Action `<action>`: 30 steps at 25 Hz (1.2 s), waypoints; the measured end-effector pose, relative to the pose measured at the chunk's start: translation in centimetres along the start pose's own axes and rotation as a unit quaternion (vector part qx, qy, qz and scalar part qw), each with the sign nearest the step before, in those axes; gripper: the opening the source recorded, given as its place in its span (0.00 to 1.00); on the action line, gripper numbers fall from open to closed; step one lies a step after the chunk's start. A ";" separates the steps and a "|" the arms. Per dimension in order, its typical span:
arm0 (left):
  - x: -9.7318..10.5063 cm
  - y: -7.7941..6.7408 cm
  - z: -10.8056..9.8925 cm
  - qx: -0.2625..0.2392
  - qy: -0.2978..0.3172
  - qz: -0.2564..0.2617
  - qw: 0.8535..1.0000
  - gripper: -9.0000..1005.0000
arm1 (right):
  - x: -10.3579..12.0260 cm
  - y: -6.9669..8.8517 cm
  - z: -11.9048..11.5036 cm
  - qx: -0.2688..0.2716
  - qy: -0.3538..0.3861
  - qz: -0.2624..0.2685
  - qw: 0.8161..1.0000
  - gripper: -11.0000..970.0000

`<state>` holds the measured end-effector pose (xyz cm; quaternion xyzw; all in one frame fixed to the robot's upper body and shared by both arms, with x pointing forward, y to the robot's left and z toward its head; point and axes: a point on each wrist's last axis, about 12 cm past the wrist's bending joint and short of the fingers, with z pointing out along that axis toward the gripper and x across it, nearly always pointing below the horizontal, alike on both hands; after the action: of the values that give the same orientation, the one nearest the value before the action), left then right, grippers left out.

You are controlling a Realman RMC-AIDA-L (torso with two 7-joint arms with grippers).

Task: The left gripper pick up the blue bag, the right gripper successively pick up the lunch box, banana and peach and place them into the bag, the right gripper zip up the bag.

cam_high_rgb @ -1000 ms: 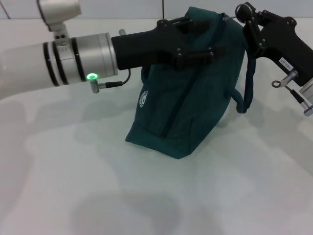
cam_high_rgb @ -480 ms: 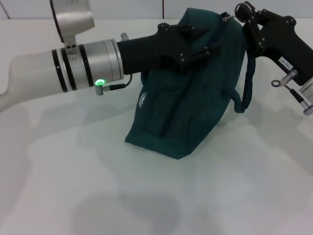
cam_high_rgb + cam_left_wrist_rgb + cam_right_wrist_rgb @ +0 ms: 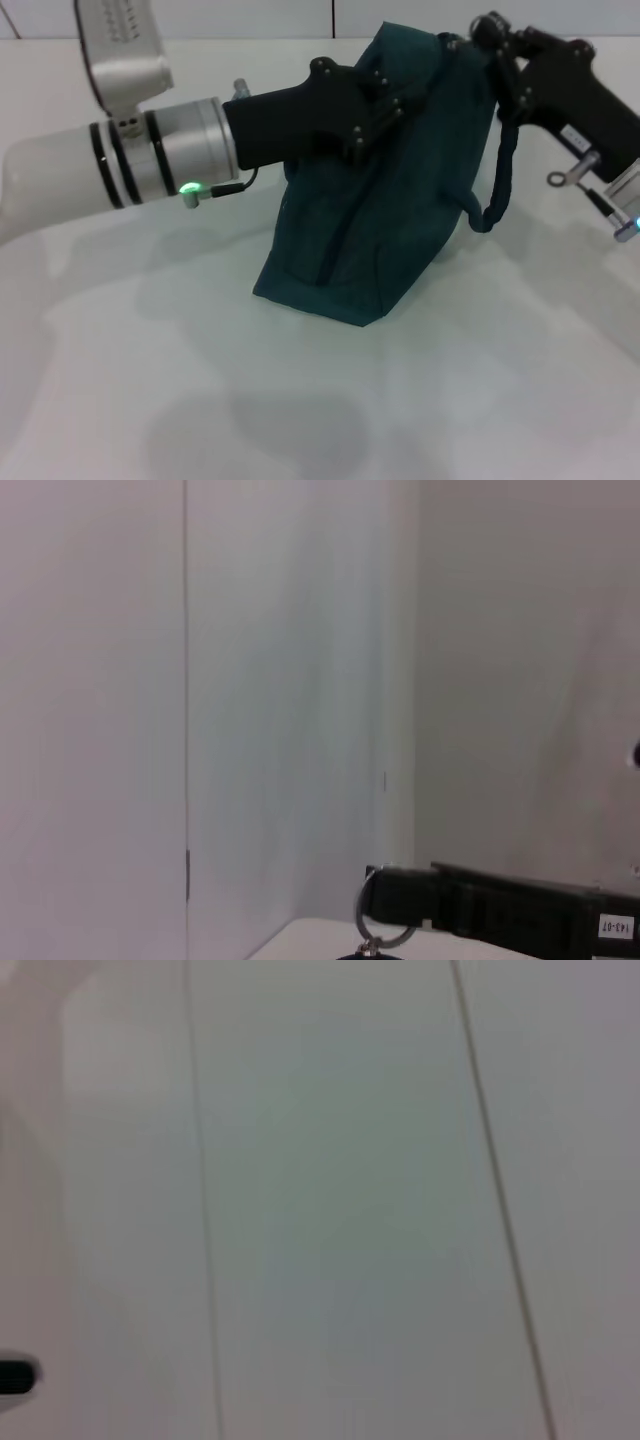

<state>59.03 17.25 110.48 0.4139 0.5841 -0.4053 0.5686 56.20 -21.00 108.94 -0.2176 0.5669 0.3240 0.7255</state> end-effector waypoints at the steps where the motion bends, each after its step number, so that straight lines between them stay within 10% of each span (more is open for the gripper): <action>1: 0.0 -0.1 -0.2 0.001 -0.002 0.004 1.000 0.24 | 0.0 0.2 0.1 -0.006 0.000 0.000 1.000 0.03; 15: -1.1 0.0 -6.1 0.025 -0.017 0.060 0.998 0.05 | -0.4 2.7 0.2 -0.095 -0.025 0.051 0.994 0.03; 30: -0.3 0.4 -7.3 0.007 0.037 0.068 0.997 0.05 | 0.8 -0.6 -0.8 0.030 0.019 0.097 0.995 0.03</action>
<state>56.98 24.29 111.00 0.4713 0.5727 -0.3542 0.5697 56.16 -21.82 107.96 -0.1461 0.6085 0.3717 0.6857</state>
